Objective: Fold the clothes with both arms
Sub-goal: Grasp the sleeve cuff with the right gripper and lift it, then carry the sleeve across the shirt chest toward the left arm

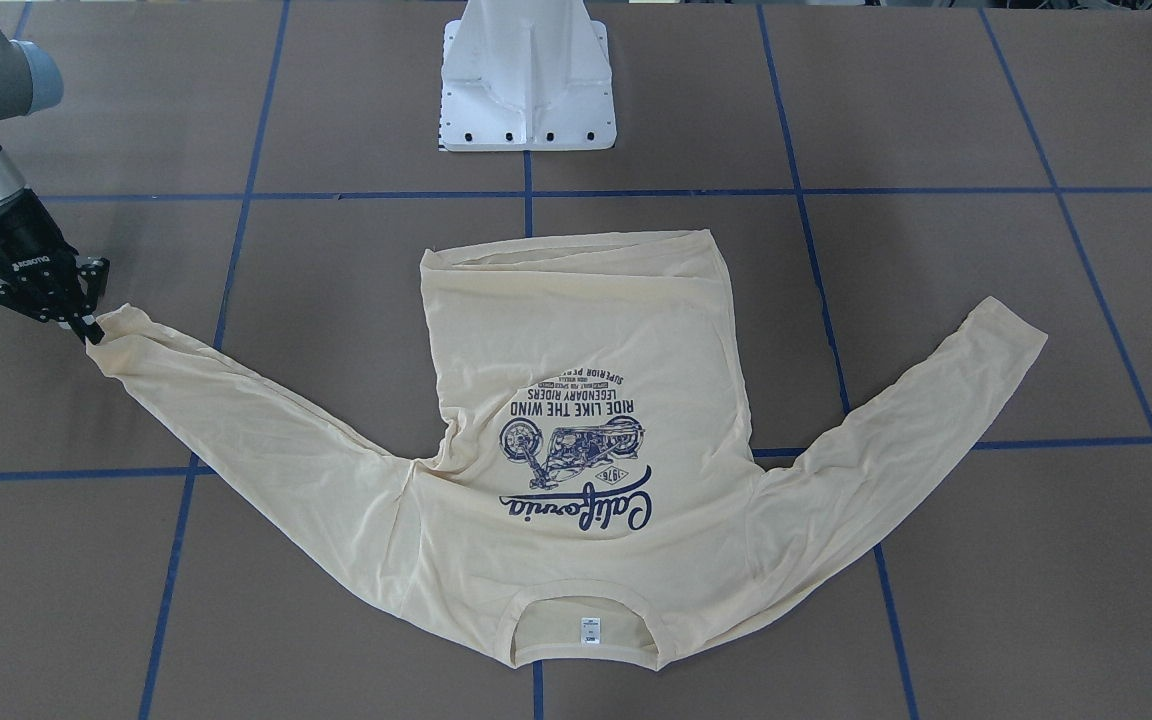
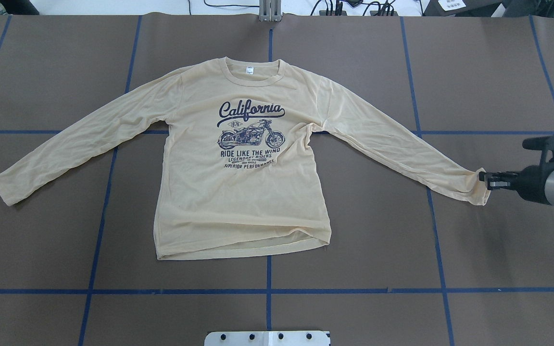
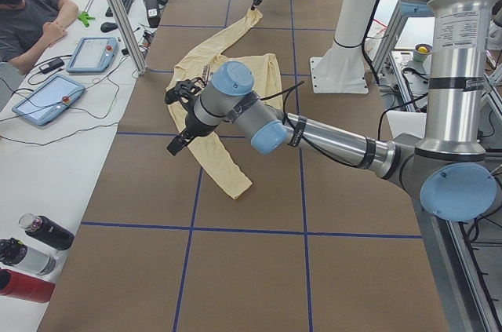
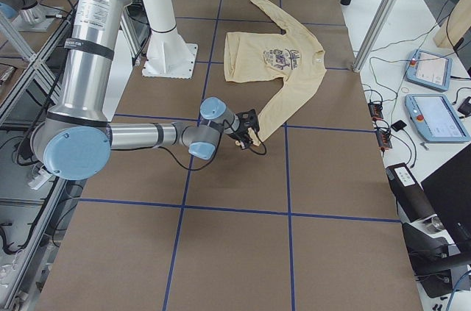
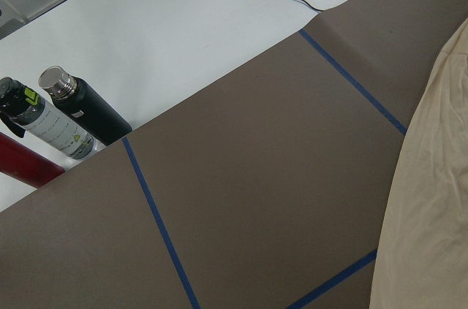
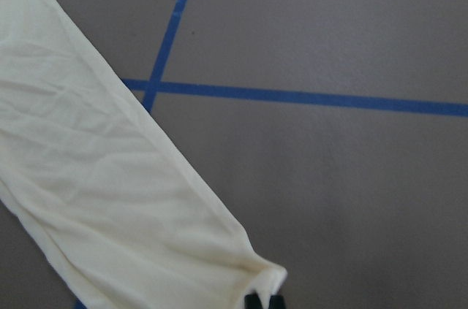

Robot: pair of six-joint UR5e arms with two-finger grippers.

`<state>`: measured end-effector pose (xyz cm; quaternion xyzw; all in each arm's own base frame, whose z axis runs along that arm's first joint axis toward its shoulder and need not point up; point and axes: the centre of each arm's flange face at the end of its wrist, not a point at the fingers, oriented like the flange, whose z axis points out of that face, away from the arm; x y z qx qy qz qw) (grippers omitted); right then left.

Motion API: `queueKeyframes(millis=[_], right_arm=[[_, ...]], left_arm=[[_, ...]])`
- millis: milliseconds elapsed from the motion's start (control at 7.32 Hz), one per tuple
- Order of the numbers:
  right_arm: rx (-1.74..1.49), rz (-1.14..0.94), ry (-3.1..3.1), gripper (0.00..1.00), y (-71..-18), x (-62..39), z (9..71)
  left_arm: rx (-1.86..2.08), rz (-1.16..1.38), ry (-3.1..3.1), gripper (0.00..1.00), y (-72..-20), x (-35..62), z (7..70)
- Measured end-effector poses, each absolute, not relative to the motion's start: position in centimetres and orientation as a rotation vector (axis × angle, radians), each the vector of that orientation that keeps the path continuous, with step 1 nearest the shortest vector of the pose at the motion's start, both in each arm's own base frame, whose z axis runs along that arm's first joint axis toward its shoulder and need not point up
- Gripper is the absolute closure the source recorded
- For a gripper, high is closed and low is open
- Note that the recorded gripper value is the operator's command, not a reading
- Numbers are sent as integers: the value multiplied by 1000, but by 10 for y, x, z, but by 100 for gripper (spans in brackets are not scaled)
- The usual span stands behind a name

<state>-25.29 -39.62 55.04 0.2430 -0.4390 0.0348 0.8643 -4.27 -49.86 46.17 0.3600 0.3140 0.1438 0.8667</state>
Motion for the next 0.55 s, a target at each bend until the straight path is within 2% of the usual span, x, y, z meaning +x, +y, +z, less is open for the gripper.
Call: queueKeyframes(millis=[273, 546], right_arm=[[495, 110, -922, 100, -458, -279, 462], [468, 153, -916, 100, -494, -306, 348]], left_arm=[[753, 302, 658, 0, -499, -42, 462], [751, 301, 659, 0, -499, -42, 462]])
